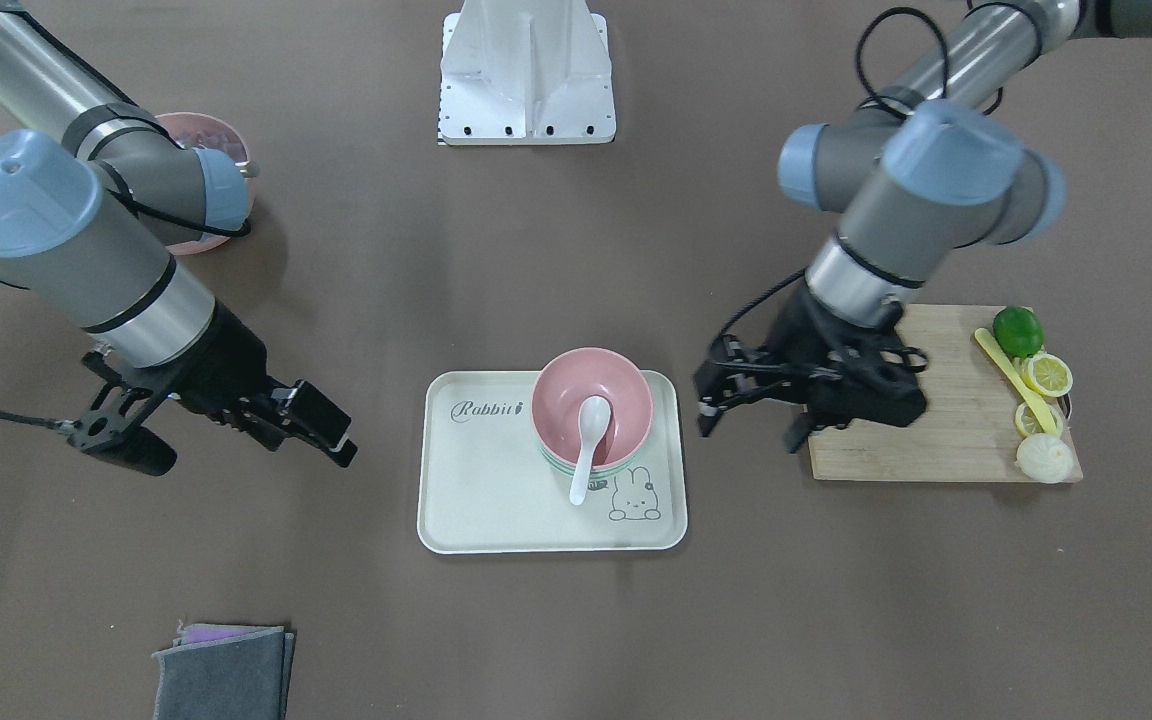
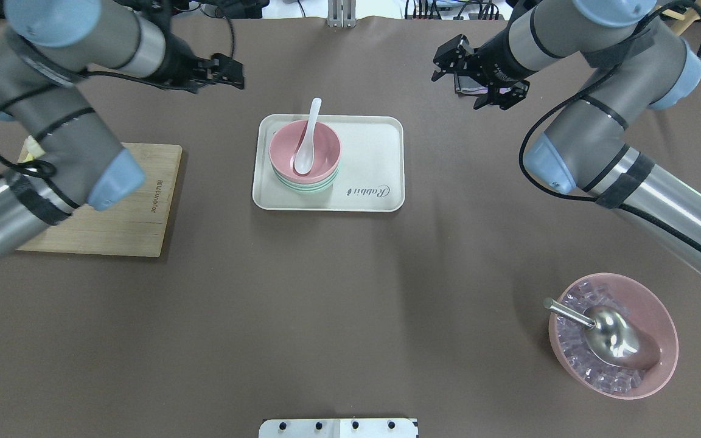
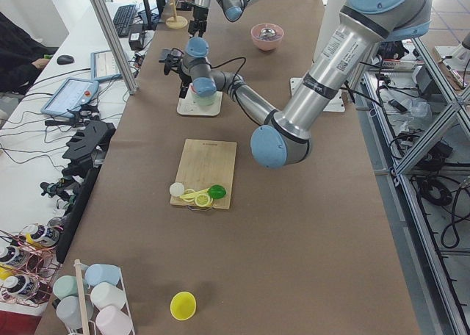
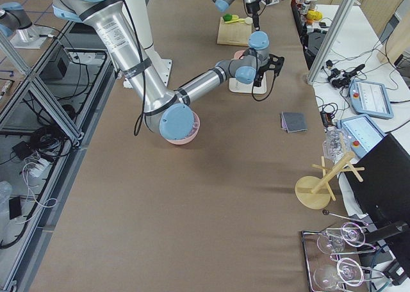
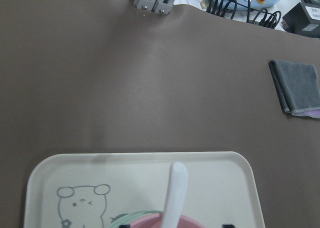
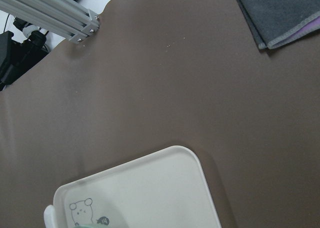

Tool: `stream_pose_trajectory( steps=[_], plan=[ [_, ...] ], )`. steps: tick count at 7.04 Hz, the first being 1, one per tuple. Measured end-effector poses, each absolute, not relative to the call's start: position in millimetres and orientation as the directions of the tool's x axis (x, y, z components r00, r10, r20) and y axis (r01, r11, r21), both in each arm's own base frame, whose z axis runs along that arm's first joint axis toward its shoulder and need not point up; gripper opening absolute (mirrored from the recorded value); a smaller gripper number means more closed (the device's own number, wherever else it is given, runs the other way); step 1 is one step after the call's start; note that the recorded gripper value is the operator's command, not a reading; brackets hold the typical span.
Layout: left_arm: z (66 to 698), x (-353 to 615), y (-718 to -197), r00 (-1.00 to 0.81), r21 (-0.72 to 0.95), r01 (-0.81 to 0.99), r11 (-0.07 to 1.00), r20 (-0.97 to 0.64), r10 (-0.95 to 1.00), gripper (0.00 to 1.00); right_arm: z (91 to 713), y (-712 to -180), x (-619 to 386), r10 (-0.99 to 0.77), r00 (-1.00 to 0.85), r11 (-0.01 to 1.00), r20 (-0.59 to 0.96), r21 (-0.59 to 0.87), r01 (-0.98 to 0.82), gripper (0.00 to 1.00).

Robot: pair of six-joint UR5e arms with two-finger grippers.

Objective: Stack pink bowl on green and place spoon

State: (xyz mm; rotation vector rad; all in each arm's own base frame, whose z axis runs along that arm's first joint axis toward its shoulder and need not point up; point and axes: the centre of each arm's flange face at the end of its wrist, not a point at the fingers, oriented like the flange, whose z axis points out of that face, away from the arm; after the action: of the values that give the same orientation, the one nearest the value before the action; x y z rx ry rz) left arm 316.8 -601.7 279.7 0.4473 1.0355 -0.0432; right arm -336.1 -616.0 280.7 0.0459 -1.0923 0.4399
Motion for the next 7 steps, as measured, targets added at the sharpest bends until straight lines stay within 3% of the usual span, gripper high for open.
stream_pose_trajectory(
  steps=[2,4,7],
  plan=[
    [376.4,177.5,-579.4,0.643,0.444,0.125,0.887,-0.718,0.268,0.99,315.7,-617.2,-279.3,0.260,0.591,0.949,0.764,-0.089,-0.303,1.00],
    [463.4,95.7,-560.0,0.678,0.351,0.113,0.929,-0.712,0.186,0.99,380.4,-607.3,-211.0,0.131,0.717,0.985,0.684,-0.007,-0.173,1.00],
    [546.4,14.1,-559.0,0.744,0.378,0.014,0.926,-0.623,0.243,0.99,488.2,-577.2,-86.9,0.012,0.715,0.999,0.699,0.017,-0.034,1.00]
  ],
)
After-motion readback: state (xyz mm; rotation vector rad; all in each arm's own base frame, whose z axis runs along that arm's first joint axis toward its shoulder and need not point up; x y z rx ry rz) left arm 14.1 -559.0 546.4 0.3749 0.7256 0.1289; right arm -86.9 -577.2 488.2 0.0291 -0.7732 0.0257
